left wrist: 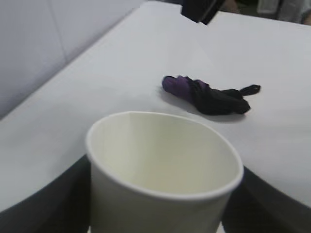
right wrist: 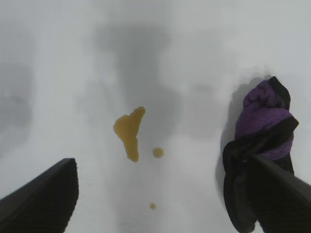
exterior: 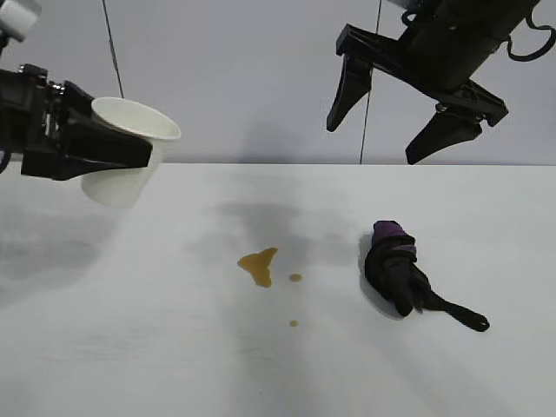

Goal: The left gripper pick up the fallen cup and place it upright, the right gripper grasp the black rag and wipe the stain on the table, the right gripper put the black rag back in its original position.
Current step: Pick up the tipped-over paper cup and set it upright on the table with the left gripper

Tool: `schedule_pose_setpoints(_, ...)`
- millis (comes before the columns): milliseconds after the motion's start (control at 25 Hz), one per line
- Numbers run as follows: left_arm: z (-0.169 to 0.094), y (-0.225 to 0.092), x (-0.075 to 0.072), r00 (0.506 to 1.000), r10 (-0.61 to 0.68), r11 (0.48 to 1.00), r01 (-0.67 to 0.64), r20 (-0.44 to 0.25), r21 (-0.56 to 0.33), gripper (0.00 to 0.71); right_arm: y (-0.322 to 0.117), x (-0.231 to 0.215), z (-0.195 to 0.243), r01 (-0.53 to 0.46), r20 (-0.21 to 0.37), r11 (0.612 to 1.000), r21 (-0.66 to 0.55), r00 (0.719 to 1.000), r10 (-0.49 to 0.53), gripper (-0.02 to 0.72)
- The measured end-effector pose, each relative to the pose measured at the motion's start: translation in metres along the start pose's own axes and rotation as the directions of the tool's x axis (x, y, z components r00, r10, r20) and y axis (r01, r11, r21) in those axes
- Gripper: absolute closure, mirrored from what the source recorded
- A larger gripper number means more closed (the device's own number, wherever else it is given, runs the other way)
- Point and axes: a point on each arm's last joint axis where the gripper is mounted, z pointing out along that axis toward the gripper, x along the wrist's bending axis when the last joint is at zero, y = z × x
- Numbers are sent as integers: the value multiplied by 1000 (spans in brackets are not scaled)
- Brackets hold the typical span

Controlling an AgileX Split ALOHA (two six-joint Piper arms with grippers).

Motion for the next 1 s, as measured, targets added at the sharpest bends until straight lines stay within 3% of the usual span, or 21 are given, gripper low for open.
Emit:
schedule_pose_setpoints(160,3,-24,-1,999,-29,998,31,36,-47,242,0,-1,0,7,6,1000,0,1000,-7,63)
schedule_pose_setpoints(400,23,-81,-6,988,-125,992,125,89,8,242,0,-1,0,14,12,1000,-1,1000,-14,63)
schedule_pose_setpoints(680,29,-100,-10,985,-137,991,135,103,24,240,0,-1,0,14,12,1000,-1,1000,-14,63)
schedule_pose_setpoints(880,30,-99,-8,987,-130,992,128,100,21,72,0,-1,0,15,13,1000,-1,1000,-15,63)
schedule_pose_setpoints(1000,29,-98,-8,983,-157,988,155,99,23,32,0,-1,0,15,13,1000,1,1000,-15,63)
